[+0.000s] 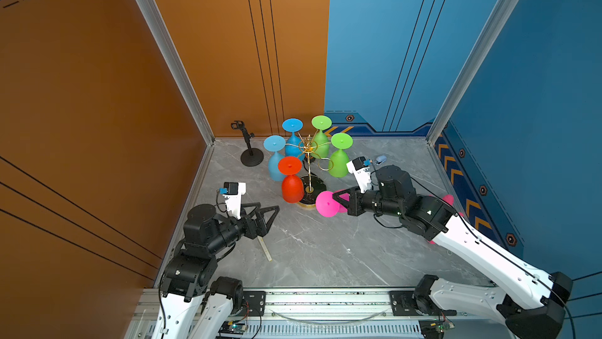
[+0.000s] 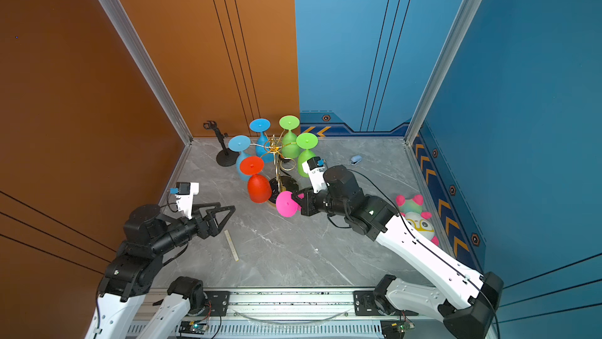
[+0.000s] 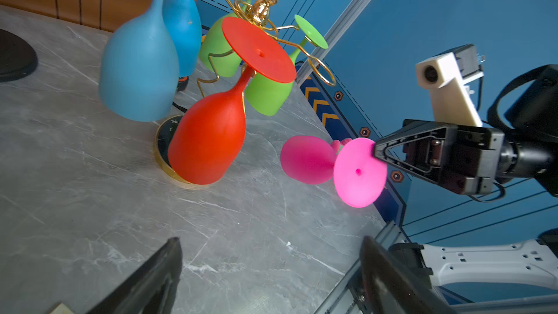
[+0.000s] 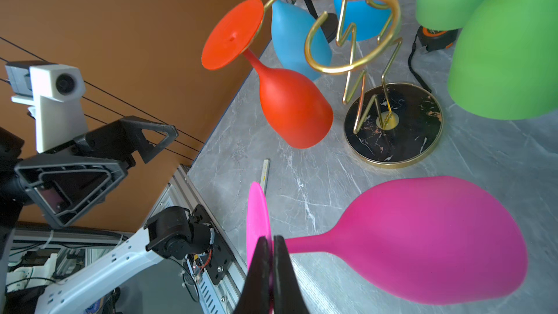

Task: Take the wine glass off the wine glass rack
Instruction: Pick up the wine glass from the wine glass rack.

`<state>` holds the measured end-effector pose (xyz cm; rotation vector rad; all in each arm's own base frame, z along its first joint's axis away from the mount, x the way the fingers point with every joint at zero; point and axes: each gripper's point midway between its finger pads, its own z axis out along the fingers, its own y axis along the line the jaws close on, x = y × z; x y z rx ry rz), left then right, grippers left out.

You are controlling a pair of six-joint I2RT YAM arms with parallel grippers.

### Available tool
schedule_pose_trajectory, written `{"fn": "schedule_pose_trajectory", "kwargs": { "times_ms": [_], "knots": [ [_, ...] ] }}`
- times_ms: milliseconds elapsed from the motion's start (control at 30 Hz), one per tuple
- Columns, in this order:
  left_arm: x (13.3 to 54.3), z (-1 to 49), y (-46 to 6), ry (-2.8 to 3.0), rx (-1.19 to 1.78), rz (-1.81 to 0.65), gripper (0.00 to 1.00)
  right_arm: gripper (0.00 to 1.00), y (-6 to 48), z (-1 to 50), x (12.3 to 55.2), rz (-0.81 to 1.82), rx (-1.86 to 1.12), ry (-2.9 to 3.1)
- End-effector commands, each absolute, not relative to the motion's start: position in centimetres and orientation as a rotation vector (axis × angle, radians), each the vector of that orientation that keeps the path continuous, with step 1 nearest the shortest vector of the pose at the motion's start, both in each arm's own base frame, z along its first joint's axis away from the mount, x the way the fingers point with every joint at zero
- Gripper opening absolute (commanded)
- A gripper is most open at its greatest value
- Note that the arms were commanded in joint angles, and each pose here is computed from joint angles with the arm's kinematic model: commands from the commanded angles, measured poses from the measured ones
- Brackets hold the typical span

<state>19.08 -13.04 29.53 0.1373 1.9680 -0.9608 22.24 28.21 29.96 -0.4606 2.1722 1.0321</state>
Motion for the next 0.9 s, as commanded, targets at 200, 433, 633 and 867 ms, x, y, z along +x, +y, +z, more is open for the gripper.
{"fn": "schedule_pose_trajectory", "kwargs": {
  "times_ms": [200,433,633,867],
  "knots": [
    [18.1,27.5,-17.6,2.030,0.286,-1.112,0.80,0.00,29.8,31.2,19.7,1.087,-0.666,2.030],
    [18.2,27.9,-22.3,2.005,0.396,-1.303,0.70,0.00,30.8,32.1,18.2,1.191,-0.733,1.962],
    [17.8,29.6,-24.7,1.922,0.468,-1.465,0.57,0.00,30.5,32.4,17.7,1.206,-0.755,1.936],
    [17.3,30.4,-25.7,1.892,0.514,-1.541,0.45,0.00,29.9,32.6,17.9,1.206,-0.728,1.917]
  ]
}}
